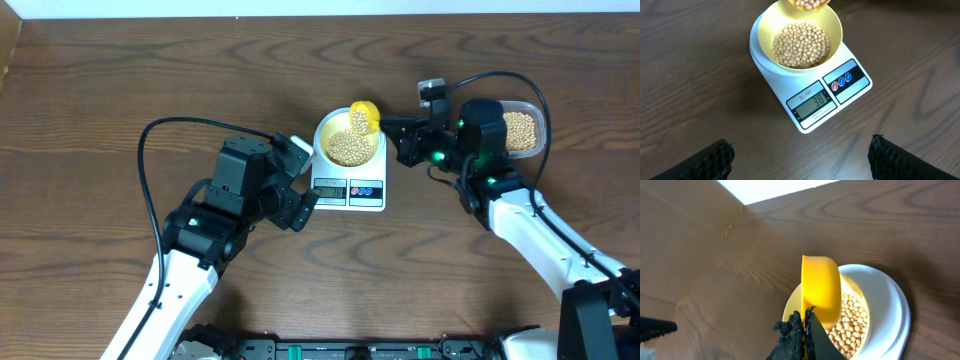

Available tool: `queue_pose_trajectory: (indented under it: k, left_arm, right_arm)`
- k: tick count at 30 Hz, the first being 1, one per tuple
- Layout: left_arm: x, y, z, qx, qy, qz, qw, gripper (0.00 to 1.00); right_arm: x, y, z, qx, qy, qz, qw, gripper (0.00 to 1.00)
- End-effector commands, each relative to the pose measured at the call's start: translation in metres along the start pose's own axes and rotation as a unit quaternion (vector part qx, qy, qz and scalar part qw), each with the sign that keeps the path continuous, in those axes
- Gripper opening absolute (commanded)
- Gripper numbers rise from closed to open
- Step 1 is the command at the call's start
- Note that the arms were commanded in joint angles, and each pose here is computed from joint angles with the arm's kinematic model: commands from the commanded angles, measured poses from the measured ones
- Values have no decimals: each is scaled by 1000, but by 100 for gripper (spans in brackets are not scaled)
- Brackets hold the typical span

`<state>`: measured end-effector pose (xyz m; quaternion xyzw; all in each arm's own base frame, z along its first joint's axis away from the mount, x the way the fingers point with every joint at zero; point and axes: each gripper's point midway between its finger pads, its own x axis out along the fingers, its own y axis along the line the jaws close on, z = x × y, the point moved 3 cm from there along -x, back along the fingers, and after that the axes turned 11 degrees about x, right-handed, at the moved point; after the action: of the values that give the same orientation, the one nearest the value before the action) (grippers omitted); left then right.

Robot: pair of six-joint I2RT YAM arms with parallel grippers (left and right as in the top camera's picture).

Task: Scoop item into bowl and weigh 50g on scale
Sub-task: 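Tilt the scoop over the yellow bowl, pouring soybeans in gradually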

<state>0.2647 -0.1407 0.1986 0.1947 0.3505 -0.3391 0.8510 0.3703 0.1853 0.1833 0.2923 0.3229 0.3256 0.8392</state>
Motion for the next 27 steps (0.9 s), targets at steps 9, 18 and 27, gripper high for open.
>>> queue_pose_trajectory:
  k: [9, 18, 27]
  left_arm:
    - [3, -2, -5, 3, 4, -8, 1000, 88]
    - [3, -2, -5, 3, 4, -8, 1000, 88]
    - [3, -2, -5, 3, 4, -8, 1000, 88]
  right_arm:
    - [7, 9, -10, -74, 14, 10, 997, 1]
    - [8, 7, -16, -118, 26, 7, 993, 1]
    - [8, 7, -16, -134, 26, 7, 991, 1]
